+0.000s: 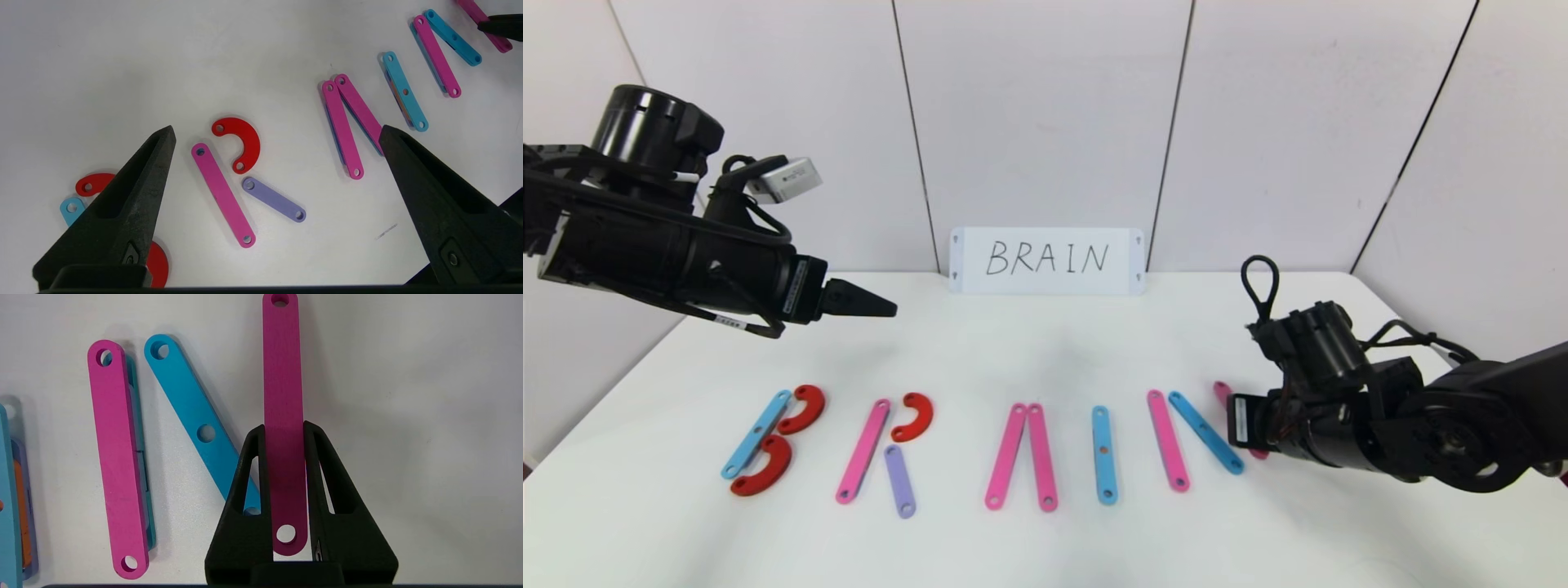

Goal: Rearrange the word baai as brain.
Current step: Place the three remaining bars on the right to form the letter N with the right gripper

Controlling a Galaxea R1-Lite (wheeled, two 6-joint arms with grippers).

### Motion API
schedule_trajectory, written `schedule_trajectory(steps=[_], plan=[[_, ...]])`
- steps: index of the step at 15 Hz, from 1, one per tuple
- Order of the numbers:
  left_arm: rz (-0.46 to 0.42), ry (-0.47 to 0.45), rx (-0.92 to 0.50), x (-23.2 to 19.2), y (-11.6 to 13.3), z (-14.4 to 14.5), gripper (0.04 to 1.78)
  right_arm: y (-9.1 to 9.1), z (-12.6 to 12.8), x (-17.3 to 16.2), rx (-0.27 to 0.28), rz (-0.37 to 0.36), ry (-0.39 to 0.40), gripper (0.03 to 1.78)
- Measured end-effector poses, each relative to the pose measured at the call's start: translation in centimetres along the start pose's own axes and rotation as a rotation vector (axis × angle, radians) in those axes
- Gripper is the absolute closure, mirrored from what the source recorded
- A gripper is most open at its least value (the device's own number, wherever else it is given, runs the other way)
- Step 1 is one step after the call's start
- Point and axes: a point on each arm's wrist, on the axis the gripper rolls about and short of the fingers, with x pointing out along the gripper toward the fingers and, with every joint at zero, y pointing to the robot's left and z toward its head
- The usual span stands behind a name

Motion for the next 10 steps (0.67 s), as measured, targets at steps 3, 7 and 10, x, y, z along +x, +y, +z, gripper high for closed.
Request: schedule_trajectory(steps=[3, 7, 10], plan=[[-0.001, 0.001, 0.0, 0.01, -0.02, -0.01, 0.08, -0.01, -0.18, 0.33, -0.003, -0.006, 0.011, 1.54], [-0.003, 0.004, 0.001, 0.09, -0.12, -0.06, 0.08, -0.01, -0.29, 0.52, -0.006, -0.009, 0.019, 1.54], [-0.003, 0.006, 0.002, 0.14, -0.16, -0.11, 0.08, -0.07, -0.44, 0.6, -0.008, -0.012, 0.025, 1.54]])
